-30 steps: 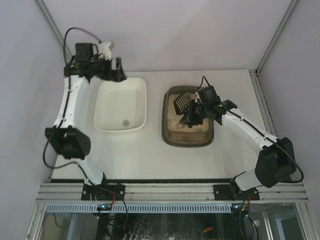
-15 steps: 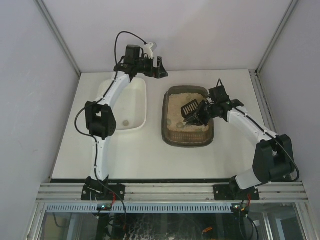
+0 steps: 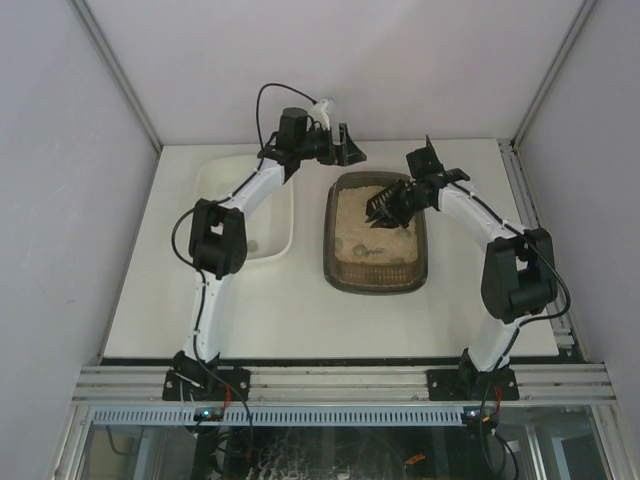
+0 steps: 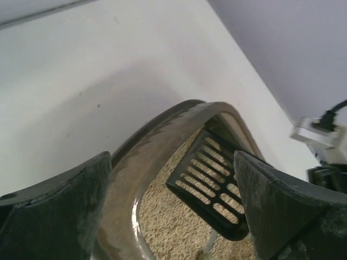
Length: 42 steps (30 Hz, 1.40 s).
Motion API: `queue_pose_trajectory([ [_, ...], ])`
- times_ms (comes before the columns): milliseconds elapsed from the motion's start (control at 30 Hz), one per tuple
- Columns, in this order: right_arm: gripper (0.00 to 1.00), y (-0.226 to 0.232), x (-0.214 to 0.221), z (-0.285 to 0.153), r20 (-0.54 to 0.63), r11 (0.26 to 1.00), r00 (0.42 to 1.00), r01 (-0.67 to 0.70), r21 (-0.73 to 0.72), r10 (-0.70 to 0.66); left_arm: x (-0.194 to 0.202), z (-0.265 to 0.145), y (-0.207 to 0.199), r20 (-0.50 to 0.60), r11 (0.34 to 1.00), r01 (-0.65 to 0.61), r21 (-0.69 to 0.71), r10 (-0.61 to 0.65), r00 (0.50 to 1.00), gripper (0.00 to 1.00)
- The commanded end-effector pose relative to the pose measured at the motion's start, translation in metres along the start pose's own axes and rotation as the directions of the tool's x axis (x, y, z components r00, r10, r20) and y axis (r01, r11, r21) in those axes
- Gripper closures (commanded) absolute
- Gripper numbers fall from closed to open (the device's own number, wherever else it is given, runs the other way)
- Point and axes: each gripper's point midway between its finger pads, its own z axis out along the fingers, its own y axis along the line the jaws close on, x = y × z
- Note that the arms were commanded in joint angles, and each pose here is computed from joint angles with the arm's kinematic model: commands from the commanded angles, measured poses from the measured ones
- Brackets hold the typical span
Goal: Clean the litter box
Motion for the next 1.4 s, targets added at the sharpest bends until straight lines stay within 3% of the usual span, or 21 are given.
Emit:
queue_pose_trajectory([
  [0, 1.00, 0.005, -0.017, 0.003, 0.012, 1.000, 1.000, 0.011, 0.001, -0.011, -0.026, -0.005, -0.022, 0.081, 0.995, 0.013, 0.102, -0.021, 0.996, 0.02],
  [267, 1.00, 0.001, -0.018, 0.010, -0.018, 1.000, 1.000, -0.017, 0.000, 0.017, -0.011, 0.001, -0.020, 0.067, 0.988, 0.070, 0.135, -0.080, 0.995, 0.00],
  [667, 1.00, 0.001, -0.036, 0.026, -0.002, 0.999, 1.000, -0.025, -0.041, 0.025, 0.039, 0.010, -0.018, -0.060, 0.985, 0.094, 0.143, -0.087, 0.994, 0.00],
  [933, 1.00, 0.004, -0.039, 0.051, -0.071, 0.990, 0.996, -0.067, -0.125, 0.059, 0.047, 0.009, -0.021, -0.075, 0.984, 0.100, 0.146, -0.090, 0.993, 0.00],
  [1367, 1.00, -0.001, -0.043, 0.076, -0.089, 0.942, 0.993, -0.099, -0.322, 0.074, 0.057, 0.006, -0.022, -0.103, 0.982, 0.110, 0.151, -0.095, 0.990, 0.00],
])
